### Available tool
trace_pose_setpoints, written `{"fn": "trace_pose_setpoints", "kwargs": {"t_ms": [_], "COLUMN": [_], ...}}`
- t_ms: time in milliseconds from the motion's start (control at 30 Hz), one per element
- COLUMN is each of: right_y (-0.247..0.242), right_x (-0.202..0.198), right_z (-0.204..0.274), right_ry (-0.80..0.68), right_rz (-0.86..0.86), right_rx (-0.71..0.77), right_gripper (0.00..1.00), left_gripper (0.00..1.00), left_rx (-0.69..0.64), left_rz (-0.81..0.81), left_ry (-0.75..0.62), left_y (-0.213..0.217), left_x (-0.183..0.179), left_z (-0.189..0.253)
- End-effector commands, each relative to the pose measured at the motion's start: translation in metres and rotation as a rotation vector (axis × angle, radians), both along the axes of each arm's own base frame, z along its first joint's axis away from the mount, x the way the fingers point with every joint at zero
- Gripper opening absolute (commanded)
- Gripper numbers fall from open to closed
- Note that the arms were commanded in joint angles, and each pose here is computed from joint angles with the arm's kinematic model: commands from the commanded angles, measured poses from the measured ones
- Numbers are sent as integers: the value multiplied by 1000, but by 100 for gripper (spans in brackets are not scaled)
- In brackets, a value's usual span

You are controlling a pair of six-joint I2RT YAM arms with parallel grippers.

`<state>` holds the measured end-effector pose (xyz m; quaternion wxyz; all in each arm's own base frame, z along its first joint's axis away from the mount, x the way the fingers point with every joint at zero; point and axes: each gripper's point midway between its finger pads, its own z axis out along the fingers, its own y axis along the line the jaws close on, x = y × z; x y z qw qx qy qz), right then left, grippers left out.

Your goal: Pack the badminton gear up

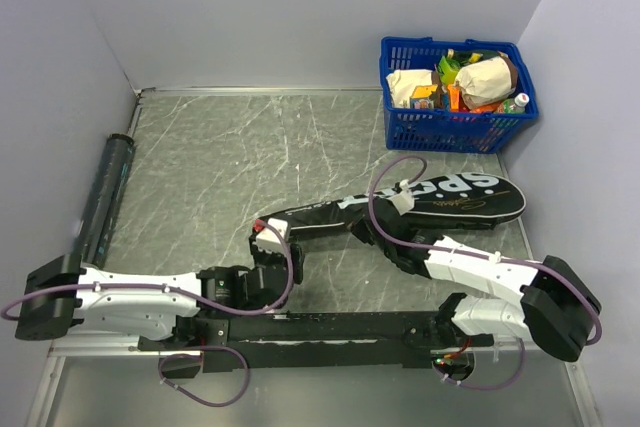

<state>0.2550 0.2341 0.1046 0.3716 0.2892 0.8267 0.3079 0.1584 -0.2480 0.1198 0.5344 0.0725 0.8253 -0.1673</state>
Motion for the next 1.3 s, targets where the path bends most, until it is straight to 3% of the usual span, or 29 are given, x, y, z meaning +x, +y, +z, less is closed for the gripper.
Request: {"fn": "trace_pose_setpoints", "kwargs": {"t_ms": [0,367,1267], "right_y": [0,-4,3], "right_x": [13,8,6], "right_z": [40,49,55], "right_ry": [-108,-129,-142], "right_rz": [-18,-13,20], "right_rx": [28,42,85], "right_gripper": [0,0,0], "left_gripper": [66,64,57], "left_rx": [-82,-86,-83], "left_rz": [-53,-98,-80], "left_ry": [-15,38,28], "left_y": [-14,-39,-28], "left_x": [13,21,44], "left_z": [12,5,-7]}}
